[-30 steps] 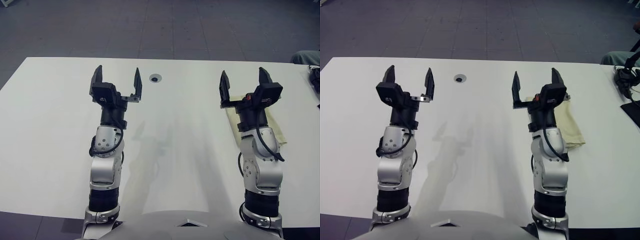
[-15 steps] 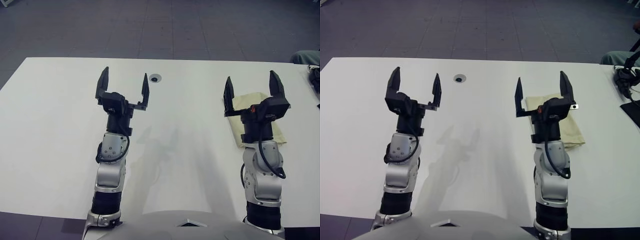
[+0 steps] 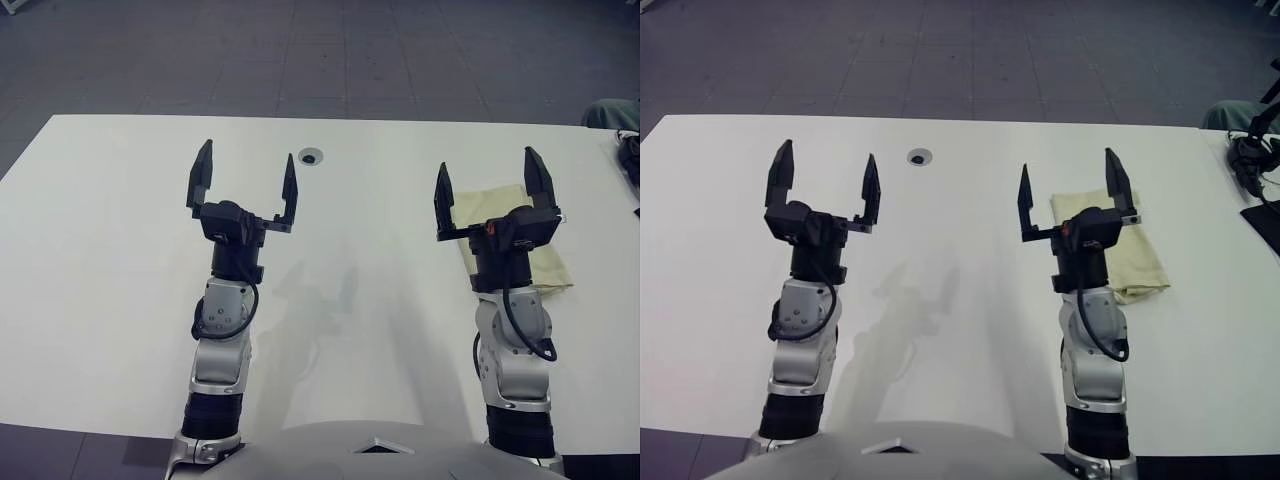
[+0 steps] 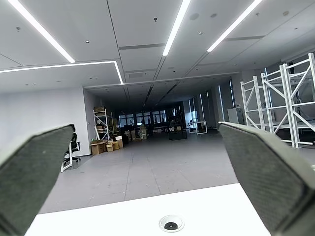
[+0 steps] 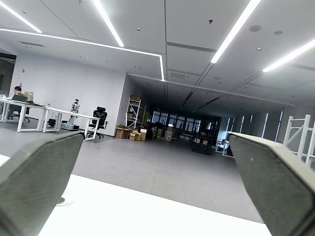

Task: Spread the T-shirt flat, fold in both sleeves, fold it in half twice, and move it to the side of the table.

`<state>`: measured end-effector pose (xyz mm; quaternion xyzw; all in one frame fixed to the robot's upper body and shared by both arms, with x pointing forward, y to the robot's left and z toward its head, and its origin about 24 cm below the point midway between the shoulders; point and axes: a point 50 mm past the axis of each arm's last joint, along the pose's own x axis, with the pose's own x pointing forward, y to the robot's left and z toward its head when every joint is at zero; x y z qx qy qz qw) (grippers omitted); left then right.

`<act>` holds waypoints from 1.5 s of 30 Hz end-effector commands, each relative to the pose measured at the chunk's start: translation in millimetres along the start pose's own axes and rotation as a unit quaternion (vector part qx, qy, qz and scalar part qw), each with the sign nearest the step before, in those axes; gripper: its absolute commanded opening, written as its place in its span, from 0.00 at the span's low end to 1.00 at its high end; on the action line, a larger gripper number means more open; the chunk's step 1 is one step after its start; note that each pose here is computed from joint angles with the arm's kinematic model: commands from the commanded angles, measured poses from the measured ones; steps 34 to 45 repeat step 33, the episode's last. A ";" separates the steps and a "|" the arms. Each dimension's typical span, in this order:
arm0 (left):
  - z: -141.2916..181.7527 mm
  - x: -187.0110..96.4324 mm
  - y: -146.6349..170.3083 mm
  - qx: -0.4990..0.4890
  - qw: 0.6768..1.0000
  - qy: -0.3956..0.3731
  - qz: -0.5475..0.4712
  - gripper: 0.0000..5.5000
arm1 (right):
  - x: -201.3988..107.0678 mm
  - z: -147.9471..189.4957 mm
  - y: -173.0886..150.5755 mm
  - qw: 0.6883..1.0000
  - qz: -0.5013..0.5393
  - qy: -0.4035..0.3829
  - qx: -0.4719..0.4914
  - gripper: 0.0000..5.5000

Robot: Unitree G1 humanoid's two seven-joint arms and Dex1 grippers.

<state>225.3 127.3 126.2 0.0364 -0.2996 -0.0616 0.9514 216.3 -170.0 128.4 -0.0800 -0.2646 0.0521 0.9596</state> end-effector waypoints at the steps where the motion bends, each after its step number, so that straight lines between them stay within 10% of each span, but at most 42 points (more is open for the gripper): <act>1: 1.7 -4.0 0.7 -0.006 1.000 -0.004 0.003 0.98 | -1.5 -2.7 0.4 1.000 0.005 -0.002 -0.003 0.98; 45: 5.2 -0.3 -2.7 0.007 1.000 -0.029 -0.005 0.98 | 9.2 8.3 15.9 0.999 -0.012 -0.048 0.011 0.98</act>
